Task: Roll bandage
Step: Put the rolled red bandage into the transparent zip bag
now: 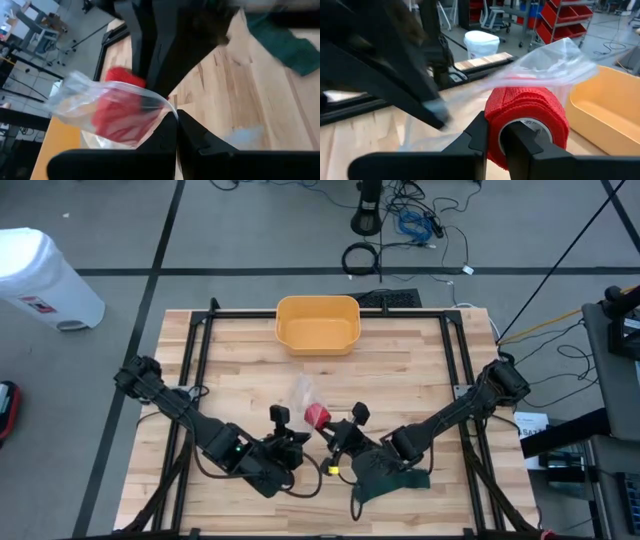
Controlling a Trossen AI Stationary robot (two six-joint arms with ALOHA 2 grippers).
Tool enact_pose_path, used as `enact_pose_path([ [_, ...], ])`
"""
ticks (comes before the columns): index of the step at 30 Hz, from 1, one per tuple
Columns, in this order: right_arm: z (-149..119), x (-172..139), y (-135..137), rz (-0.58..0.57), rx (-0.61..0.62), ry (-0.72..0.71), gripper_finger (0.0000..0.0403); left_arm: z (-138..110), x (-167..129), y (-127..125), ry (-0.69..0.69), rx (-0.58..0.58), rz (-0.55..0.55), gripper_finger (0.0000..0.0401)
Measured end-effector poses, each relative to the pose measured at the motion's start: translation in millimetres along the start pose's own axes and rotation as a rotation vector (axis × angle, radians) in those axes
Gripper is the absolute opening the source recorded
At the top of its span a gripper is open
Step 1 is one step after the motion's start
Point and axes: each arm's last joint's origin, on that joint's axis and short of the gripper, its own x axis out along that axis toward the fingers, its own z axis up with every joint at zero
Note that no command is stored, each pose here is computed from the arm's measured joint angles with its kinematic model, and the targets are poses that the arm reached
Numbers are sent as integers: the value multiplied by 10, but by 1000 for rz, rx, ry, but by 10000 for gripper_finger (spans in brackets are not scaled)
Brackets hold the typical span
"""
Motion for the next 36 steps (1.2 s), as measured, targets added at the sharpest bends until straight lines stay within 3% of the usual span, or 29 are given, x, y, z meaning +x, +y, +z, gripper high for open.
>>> enact_pose_path([
  [9, 12, -46, 39, 14, -26, -18, 36, -15, -1, 33, 18, -4, 51, 2],
  [15, 106, -39, 80, 78, -49, -65, 36, 9, 18, 32, 4, -18, 2, 2],
  [22, 5, 83, -29, 69, -35, 44, 36, 82, -72, -1, -43, -1, -14, 2],
  [28, -63, 67, -53, 52, -38, 92, 36, 53, -91, -3, -28, 25, 43, 2],
  [36, -65, 43, 8, 199, -166, 125, 36, 53, -74, 16, -24, 19, 52, 2],
])
